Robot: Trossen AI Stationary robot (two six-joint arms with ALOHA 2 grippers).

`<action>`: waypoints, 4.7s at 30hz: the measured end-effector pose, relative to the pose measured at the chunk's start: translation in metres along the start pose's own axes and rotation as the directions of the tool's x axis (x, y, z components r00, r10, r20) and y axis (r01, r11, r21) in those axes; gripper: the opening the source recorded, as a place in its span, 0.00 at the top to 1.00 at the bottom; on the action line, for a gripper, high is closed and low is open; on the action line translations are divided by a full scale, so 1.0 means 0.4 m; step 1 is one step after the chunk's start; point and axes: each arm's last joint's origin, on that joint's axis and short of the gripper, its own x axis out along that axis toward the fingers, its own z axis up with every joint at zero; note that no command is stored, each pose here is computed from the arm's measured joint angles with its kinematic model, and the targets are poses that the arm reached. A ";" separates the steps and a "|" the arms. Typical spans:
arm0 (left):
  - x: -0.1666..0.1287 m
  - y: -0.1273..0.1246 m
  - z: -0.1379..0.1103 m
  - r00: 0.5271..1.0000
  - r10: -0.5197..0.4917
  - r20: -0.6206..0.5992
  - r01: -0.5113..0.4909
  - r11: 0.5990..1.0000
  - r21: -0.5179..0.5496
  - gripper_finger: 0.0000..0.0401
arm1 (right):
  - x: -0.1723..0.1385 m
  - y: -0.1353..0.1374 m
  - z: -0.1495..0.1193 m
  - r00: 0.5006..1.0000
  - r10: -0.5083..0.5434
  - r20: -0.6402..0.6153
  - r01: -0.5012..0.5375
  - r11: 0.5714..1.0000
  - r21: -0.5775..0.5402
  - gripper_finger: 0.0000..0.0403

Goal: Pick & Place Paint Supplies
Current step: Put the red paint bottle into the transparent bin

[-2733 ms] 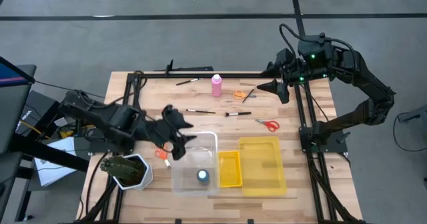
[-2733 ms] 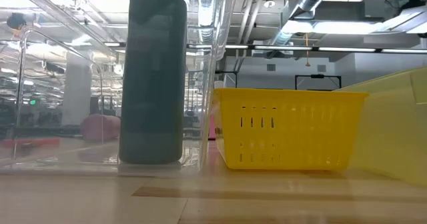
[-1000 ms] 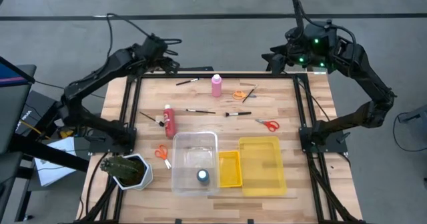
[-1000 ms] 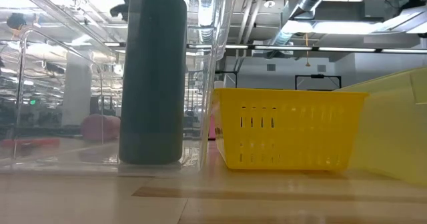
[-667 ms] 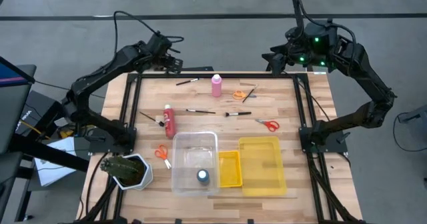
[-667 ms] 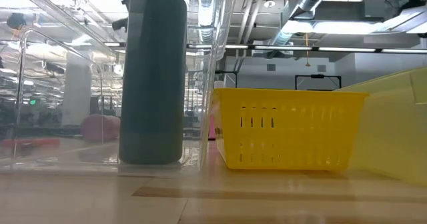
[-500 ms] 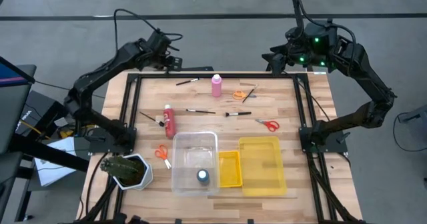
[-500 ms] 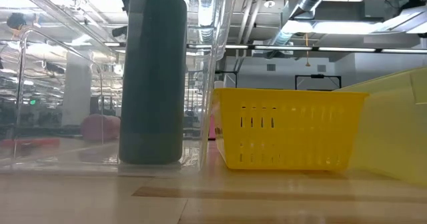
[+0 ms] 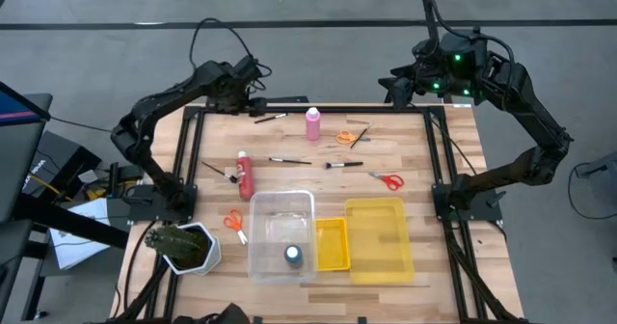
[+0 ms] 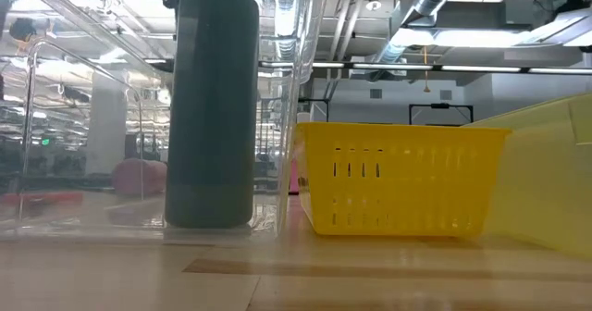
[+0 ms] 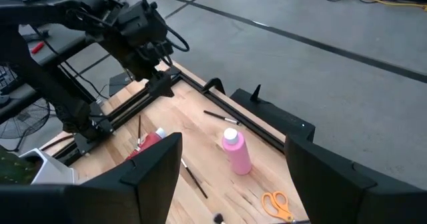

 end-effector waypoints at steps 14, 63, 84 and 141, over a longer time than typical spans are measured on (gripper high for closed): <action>0.137 0.051 -0.116 0.989 0.053 -0.137 -0.077 0.982 -0.173 0.17 | 0.000 0.000 -0.005 1.000 -0.004 -0.019 0.004 1.000 0.005 0.35; 0.307 0.080 -0.228 0.991 -0.048 -0.128 0.007 0.954 -0.301 0.30 | 0.000 -0.002 -0.011 0.999 -0.012 -0.043 0.012 1.000 -0.005 0.35; 0.340 0.070 -0.230 0.989 -0.022 -0.145 -0.022 0.955 -0.296 0.72 | 0.000 -0.002 -0.011 0.999 -0.013 -0.045 0.012 1.000 -0.005 0.35; 0.162 -0.188 -0.348 0.539 -0.024 0.842 0.035 0.999 0.006 0.72 | 0.000 -0.003 -0.011 0.999 -0.014 -0.043 0.015 1.000 0.012 0.35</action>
